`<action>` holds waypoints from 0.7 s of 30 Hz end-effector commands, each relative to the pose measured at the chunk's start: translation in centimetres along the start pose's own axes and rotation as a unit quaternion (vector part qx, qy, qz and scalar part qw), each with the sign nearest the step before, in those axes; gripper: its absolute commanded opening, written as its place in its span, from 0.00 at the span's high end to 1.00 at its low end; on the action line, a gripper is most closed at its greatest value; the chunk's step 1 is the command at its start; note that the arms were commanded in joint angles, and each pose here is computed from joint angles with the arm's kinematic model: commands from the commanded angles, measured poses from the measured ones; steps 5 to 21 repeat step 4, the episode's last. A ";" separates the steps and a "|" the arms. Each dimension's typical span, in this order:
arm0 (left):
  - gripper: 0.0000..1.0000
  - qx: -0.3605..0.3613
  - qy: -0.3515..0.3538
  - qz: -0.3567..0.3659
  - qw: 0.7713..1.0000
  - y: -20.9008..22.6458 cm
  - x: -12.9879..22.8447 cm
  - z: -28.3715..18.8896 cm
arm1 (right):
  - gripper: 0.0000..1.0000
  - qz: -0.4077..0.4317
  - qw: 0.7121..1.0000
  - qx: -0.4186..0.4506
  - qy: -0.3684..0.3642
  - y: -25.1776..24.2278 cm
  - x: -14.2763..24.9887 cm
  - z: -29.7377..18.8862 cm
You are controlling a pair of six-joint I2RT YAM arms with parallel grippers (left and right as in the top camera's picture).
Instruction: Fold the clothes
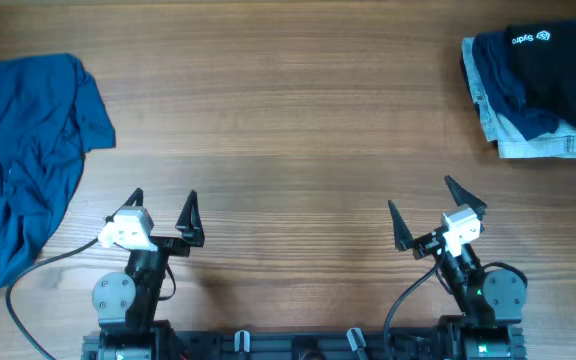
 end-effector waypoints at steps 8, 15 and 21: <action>0.00 0.002 0.002 0.009 1.000 0.0 0.2 0.0 | 0.00 0.005 1.000 0.005 -0.006 0.0 -0.1 -0.1; 0.00 0.002 0.002 0.009 1.000 0.0 0.2 0.0 | 0.00 0.005 1.000 0.005 -0.006 0.0 -0.1 -0.1; 0.00 0.002 0.002 0.009 1.000 0.0 0.2 0.0 | 0.00 0.005 1.000 0.005 -0.006 0.0 -0.1 -0.1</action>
Point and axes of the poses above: each gripper's point midway between its finger pads, its own z axis out along the fingers, its own y axis along the line the jaws close on, x = y × z, the point moved 10 cm from there along -z, back along the fingers, and after that the axes turned 3 degrees about z, right-handed, at the moved point
